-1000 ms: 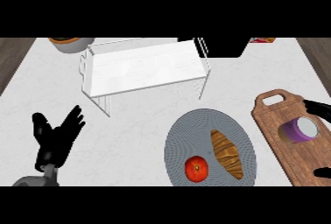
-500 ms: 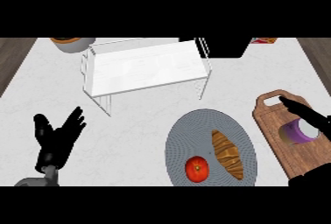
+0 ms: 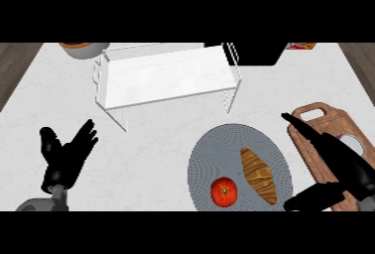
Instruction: Pick the croissant from the placemat and place it in the tiered shelf
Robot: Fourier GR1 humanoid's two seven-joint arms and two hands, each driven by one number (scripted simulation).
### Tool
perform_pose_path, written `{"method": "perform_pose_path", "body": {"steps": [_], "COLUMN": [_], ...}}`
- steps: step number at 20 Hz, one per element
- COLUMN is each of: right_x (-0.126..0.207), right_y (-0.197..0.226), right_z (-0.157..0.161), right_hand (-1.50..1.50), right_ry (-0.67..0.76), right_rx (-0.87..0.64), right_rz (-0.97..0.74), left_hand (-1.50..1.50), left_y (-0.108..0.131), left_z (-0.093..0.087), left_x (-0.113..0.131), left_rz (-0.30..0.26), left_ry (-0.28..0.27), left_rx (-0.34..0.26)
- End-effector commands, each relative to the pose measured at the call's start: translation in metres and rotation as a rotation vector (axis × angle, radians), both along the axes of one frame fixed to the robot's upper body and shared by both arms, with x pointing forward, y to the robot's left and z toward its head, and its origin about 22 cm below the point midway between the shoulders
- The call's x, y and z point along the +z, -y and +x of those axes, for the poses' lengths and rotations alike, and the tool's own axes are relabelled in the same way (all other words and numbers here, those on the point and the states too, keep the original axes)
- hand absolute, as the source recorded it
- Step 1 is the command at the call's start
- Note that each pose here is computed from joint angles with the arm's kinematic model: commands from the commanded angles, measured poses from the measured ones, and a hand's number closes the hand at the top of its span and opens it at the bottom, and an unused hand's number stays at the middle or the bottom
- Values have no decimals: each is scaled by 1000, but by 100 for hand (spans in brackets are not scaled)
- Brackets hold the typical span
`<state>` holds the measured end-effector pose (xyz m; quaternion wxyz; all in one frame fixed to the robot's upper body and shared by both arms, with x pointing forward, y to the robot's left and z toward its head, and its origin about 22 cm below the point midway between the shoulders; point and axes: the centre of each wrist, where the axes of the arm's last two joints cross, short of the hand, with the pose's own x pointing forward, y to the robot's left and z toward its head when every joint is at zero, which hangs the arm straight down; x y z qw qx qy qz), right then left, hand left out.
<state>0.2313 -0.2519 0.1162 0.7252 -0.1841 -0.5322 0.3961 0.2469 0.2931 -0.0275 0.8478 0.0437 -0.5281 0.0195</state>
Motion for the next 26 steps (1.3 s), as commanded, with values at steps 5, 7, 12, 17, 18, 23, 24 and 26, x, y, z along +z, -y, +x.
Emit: {"method": "perform_pose_path", "body": {"steps": [5, 7, 12, 17, 18, 23, 24, 26], "right_x": [-24, -6, -34, -59, -53, -57, -82, -74], "right_y": [-32, -34, -48, -42, -50, -73, -44, -60], "right_z": [2, 13, -10, 1, -8, 6, -5, -11], "right_hand": [-150, -150, -150, -150, -150, -150, -150, -150], "right_ry": [-69, -78, -73, -65, -62, -76, -73, -74], "right_rx": [19, 0, -44, -65, -50, -67, -50, -84], "right_rz": [-122, -163, -201, -214, -230, -235, -259, -254], "left_hand": [0, 0, 0, 0, 0, 0, 0, 0], "left_y": [-13, 4, -9, -8, -7, -4, -8, -19], "left_z": [-2, 15, 22, 2, 0, 10, -2, 10], "left_x": [1, -15, 0, -7, -14, -9, -6, -9], "left_rz": [-21, -10, -8, 3, -13, 10, -15, -16], "left_ry": [-1, -2, 0, -1, -12, 10, 12, 12], "left_rx": [5, 1, 21, -7, 7, -5, 6, 23]}}
